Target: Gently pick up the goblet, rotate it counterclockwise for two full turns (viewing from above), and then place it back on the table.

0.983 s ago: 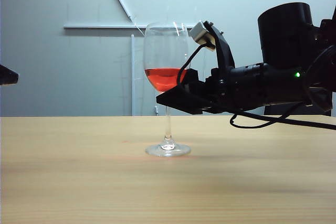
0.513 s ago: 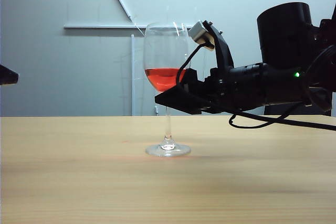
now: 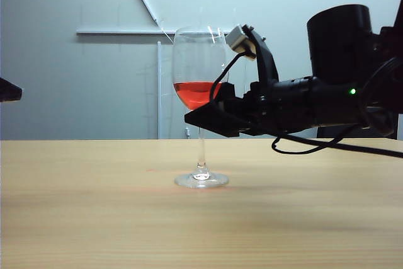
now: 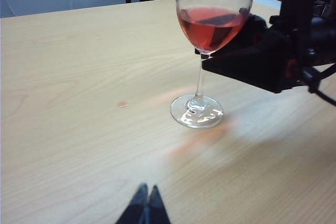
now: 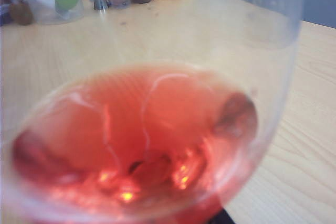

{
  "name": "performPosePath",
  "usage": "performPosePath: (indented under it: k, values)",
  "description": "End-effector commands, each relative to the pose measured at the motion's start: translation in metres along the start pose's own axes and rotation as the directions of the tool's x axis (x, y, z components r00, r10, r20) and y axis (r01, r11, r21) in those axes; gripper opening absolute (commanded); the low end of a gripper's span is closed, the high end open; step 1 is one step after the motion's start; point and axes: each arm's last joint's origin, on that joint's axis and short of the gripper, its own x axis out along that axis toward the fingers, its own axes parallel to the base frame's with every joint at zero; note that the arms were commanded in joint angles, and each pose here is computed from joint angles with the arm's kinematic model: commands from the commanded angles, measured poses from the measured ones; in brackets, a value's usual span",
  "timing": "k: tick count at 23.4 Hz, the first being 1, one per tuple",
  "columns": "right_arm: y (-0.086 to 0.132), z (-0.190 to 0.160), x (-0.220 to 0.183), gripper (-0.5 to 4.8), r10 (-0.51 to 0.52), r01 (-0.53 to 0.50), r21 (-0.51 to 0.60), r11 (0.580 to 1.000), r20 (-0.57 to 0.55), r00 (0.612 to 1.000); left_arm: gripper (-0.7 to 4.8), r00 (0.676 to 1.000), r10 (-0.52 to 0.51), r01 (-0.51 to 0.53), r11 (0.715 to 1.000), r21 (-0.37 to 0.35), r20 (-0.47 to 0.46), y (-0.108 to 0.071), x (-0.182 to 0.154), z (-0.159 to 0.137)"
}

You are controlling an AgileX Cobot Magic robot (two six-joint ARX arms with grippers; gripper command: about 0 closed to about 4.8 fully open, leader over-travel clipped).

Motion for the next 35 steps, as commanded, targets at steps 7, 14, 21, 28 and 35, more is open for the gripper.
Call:
performPosePath:
  k: [7,14,21,28,35]
  values:
    - [-0.0007,0.0034,0.0028,2.63,0.014,-0.013,-0.011,1.0,0.032,0.999,-0.05,1.0,-0.001,0.001,1.0,0.002,0.016,-0.0001,-0.0003,0.0026]
    - [-0.0014,0.0049,0.0048,2.63,0.014,-0.013,-0.015,1.0,0.038,0.999,-0.05,1.0,-0.001,0.001,1.0,0.002,0.016,-0.0001,-0.0003,0.0026]
    - [-0.0013,0.0028,0.0124,2.63,0.026,-0.026,-0.002,1.0,0.046,0.999,-0.05,1.0,-0.001,0.001,1.0,0.002,0.016,-0.0001,-0.0003,0.0026]
    - [-0.0013,0.0029,0.0124,1.8,0.025,-0.025,-0.003,1.0,0.049,0.998,-0.05,1.0,-0.001,0.001,1.0,0.002,0.016,-0.0001,-0.0003,0.0026]
    - [-0.0014,0.0031,0.0124,1.05,0.022,-0.022,-0.004,1.0,0.05,0.999,-0.05,1.0,-0.001,0.001,1.0,0.002,0.016,-0.0001,-0.0003,0.0026]
